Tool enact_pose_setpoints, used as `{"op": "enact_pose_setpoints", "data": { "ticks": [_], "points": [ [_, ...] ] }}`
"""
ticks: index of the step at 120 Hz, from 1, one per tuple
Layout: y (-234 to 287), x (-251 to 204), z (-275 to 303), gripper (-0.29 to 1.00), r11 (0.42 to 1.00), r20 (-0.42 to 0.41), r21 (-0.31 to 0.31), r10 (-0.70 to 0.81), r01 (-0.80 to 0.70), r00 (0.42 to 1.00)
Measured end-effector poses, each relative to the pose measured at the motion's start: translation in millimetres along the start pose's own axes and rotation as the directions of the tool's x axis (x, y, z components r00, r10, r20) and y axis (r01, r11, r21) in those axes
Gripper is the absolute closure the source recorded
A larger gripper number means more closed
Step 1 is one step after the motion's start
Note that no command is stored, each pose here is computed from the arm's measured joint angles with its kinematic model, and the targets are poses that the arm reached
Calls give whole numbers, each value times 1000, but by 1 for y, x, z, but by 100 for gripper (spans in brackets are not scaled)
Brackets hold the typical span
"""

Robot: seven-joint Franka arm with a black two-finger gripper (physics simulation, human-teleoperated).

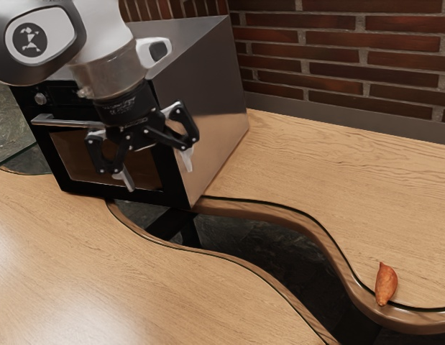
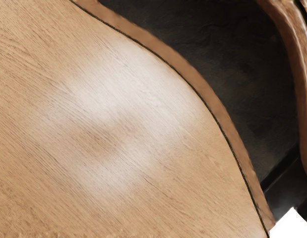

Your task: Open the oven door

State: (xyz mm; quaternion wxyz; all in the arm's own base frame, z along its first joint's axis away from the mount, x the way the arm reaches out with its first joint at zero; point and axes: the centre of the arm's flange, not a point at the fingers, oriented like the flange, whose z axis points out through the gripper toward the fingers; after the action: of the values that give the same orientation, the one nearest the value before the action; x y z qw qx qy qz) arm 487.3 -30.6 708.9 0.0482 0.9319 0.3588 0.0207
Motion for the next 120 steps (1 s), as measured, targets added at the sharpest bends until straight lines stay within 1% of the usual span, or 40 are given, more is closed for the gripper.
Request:
{"op": "enact_pose_setpoints", "data": {
  "ticks": [10,14,18,22,29,40,49,54,58,62,65,70,76,82,98,106,120],
  "points": [
    [-2,-2,-1,0,983,9,0,-182,182,983],
    [-3,-2,6,0,969,14,18,-246,246,969],
    [-4,0,8,0,951,-4,27,-310,310,951],
    [-9,8,5,0,925,-29,15,-379,379,925],
    [-17,41,-15,0,859,-87,-56,-513,510,854],
    [-54,106,-31,0,710,-141,-189,-703,678,697],
    [-101,143,-46,0,578,-144,-290,-814,763,562],
    [-128,157,-54,0,504,-137,-336,-862,795,489],
    [-145,165,-56,0,456,-128,-360,-888,814,441],
    [-158,161,-45,0,426,-111,-368,-902,827,416],
    [-161,151,-37,0,423,-106,-376,-904,825,415],
    [-150,137,-31,0,433,-107,-403,-897,807,428],
    [-140,130,-29,0,439,-125,-439,-894,784,430],
    [-136,131,-30,0,439,-144,-472,-894,764,425],
    [-129,144,-24,0,429,-173,-528,-899,733,402],
    [-133,149,-22,0,414,-175,-548,-907,727,384],
    [-153,155,-10,0,378,-172,-560,-924,737,343]
  ]
}}
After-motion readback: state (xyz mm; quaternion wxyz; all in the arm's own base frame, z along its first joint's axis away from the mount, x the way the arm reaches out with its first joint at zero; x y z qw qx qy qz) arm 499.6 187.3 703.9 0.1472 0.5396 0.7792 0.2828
